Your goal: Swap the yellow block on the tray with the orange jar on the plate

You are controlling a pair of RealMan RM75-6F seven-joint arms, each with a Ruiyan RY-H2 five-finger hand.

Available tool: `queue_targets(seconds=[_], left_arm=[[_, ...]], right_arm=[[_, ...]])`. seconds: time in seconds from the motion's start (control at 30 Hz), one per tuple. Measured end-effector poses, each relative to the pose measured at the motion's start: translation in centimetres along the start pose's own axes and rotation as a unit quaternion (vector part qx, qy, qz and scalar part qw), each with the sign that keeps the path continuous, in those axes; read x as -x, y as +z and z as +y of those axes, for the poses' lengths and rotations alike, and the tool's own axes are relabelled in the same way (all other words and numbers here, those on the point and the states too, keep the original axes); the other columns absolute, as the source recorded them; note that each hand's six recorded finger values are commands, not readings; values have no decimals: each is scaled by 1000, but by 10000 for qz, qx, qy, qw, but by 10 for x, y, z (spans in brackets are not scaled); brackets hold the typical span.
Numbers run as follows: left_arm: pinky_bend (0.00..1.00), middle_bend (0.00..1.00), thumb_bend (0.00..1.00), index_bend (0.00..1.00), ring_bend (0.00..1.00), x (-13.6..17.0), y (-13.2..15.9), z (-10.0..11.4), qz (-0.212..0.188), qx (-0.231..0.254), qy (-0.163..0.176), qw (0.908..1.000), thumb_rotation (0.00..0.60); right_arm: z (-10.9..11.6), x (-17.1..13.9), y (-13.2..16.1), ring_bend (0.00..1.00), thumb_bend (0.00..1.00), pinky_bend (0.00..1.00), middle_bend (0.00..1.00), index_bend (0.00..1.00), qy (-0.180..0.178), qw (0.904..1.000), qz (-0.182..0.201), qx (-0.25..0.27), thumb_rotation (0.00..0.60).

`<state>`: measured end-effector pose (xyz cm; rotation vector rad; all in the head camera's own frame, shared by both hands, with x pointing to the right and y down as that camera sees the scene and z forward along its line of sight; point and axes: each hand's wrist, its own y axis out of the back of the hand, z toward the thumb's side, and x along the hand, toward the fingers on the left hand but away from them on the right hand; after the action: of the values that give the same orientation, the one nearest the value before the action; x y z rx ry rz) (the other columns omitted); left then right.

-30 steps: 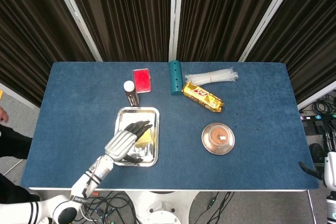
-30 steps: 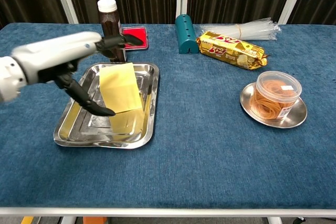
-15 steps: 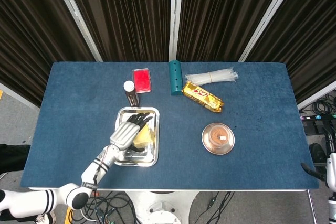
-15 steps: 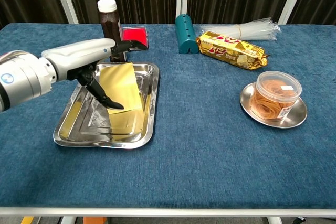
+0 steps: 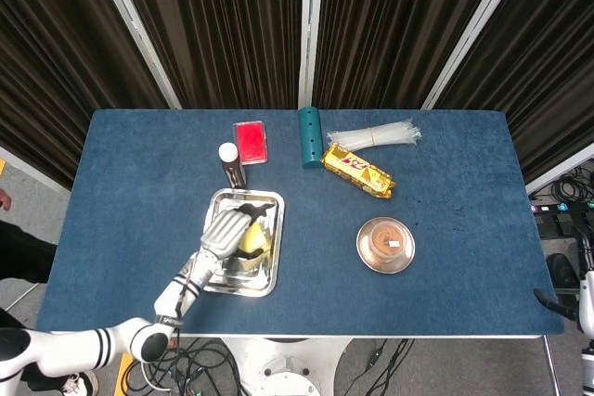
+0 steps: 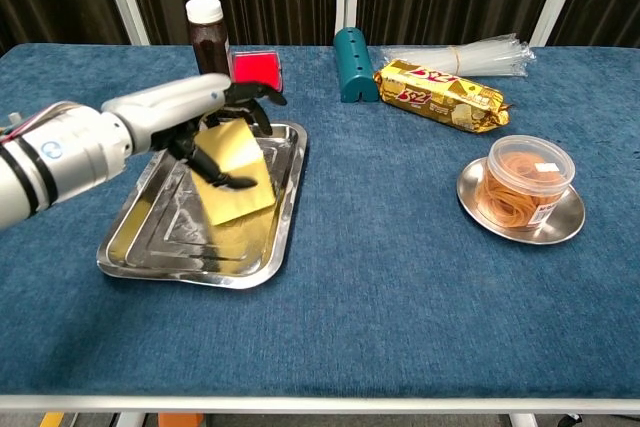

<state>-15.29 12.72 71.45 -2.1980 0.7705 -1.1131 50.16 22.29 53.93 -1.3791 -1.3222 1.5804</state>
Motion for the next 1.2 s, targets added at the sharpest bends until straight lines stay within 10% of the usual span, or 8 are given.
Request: queue_targets(seconds=[0.57, 1.2], left_arm=[[511, 320, 257, 173, 268, -60, 70, 31, -953, -249, 164, 9950, 600], [277, 65, 168, 85, 38, -133, 106, -10, -1416, 18, -193, 9897, 600]], right_arm=[[7, -4, -8, 0, 8, 0, 0, 0, -110, 9999, -117, 63, 600], [14, -7, -33, 0, 9, 0, 0, 0, -261, 9986, -421, 187, 600]])
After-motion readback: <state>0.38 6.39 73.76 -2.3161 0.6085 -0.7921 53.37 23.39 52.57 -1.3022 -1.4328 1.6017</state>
